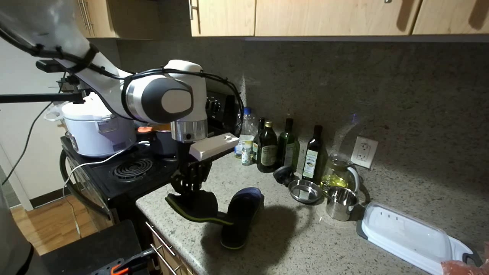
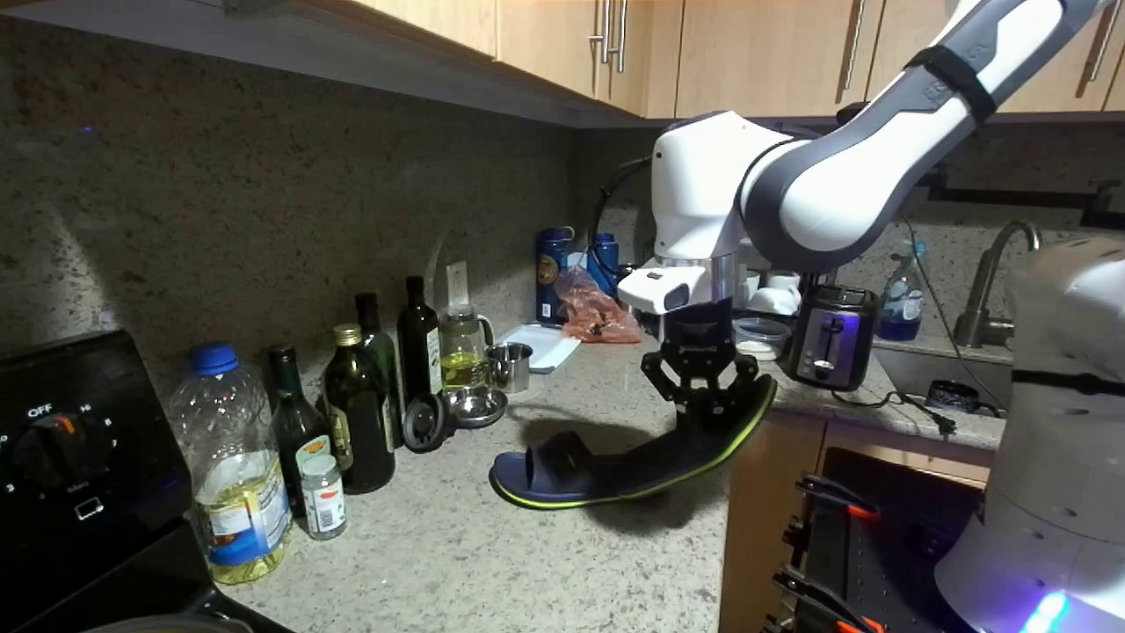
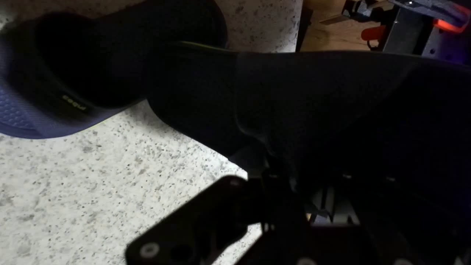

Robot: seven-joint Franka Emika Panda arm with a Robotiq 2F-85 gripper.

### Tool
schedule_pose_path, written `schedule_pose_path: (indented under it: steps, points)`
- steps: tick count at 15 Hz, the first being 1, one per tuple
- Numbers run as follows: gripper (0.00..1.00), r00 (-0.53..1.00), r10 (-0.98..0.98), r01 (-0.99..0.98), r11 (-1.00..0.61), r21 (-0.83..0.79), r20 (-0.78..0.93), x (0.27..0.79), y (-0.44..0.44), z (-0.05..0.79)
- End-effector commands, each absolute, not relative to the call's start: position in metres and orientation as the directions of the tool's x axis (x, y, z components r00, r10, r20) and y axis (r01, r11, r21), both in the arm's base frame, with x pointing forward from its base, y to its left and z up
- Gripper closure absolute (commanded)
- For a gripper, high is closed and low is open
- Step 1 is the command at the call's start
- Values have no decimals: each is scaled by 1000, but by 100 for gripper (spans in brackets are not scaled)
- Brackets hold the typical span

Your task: Fold the slippers together

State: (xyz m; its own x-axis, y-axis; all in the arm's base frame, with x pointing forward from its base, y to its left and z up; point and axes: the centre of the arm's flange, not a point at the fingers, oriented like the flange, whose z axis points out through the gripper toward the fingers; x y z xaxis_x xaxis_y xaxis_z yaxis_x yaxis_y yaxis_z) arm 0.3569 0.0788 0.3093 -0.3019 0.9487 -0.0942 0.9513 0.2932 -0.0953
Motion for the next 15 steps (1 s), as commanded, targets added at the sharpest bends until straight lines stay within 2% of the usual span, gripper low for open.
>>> schedule_pose_path:
  steps: [1,15]
  points:
    - [96,-292,948,956,289,-44,-127,353,70,324]
    - [96,-297,948,953,301,23,-117,366,55,320]
